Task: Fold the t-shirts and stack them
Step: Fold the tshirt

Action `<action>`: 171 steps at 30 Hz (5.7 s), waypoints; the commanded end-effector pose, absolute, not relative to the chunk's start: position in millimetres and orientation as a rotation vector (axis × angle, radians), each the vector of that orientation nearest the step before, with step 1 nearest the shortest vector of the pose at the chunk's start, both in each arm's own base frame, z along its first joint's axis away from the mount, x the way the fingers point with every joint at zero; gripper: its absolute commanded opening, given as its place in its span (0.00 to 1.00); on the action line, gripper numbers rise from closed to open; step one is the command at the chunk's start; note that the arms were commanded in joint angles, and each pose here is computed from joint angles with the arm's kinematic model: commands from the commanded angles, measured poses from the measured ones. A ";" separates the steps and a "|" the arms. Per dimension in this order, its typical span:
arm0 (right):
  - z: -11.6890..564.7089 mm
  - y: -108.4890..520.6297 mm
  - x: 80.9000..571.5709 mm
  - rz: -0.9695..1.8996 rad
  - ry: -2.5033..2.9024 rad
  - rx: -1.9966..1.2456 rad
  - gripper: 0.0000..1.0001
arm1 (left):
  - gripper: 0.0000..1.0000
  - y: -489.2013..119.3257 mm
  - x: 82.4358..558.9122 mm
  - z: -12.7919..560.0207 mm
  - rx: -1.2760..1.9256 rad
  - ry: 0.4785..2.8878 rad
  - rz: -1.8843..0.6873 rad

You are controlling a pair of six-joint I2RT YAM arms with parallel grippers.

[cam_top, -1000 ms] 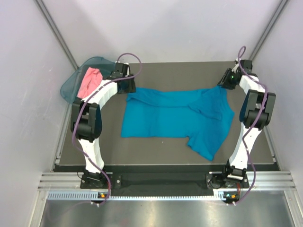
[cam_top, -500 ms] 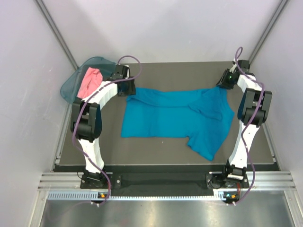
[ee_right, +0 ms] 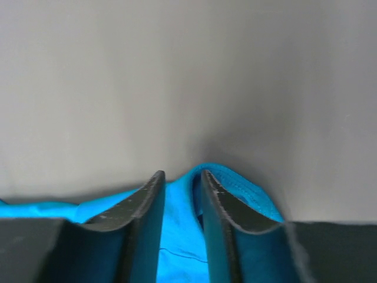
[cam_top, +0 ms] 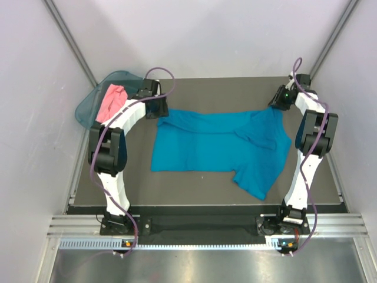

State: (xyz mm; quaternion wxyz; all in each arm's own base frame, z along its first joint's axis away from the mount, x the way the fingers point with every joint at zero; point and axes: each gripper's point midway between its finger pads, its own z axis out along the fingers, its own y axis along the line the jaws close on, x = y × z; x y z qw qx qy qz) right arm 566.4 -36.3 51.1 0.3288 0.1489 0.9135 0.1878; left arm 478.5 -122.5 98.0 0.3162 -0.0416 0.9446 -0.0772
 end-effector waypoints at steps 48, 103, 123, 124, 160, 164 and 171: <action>88.4 -96.6 575.1 0.209 2.292 0.527 0.00 | 0.33 -124.0 457.2 9.8 -0.254 2.758 -0.305; 66.6 115.7 428.2 0.160 2.643 -0.053 0.31 | 0.42 -198.6 425.5 109.5 -0.145 2.563 -0.626; 31.5 97.1 416.1 -0.152 2.704 -0.132 0.32 | 0.43 -168.8 414.1 119.7 -0.109 2.553 -0.481; 31.1 96.6 416.8 -0.157 2.701 -0.135 0.31 | 0.43 -167.6 414.2 120.7 -0.112 2.551 -0.477; 139.9 85.9 425.4 0.629 2.406 0.337 0.46 | 0.50 -149.2 423.3 122.4 -0.167 2.535 -0.446; 143.9 18.2 460.1 0.581 2.253 0.605 0.47 | 0.50 -150.4 437.0 124.7 -0.164 2.517 -0.444; 135.4 -48.9 509.7 0.416 2.228 0.684 0.48 | 0.49 -162.3 460.5 122.2 -0.164 2.489 -0.497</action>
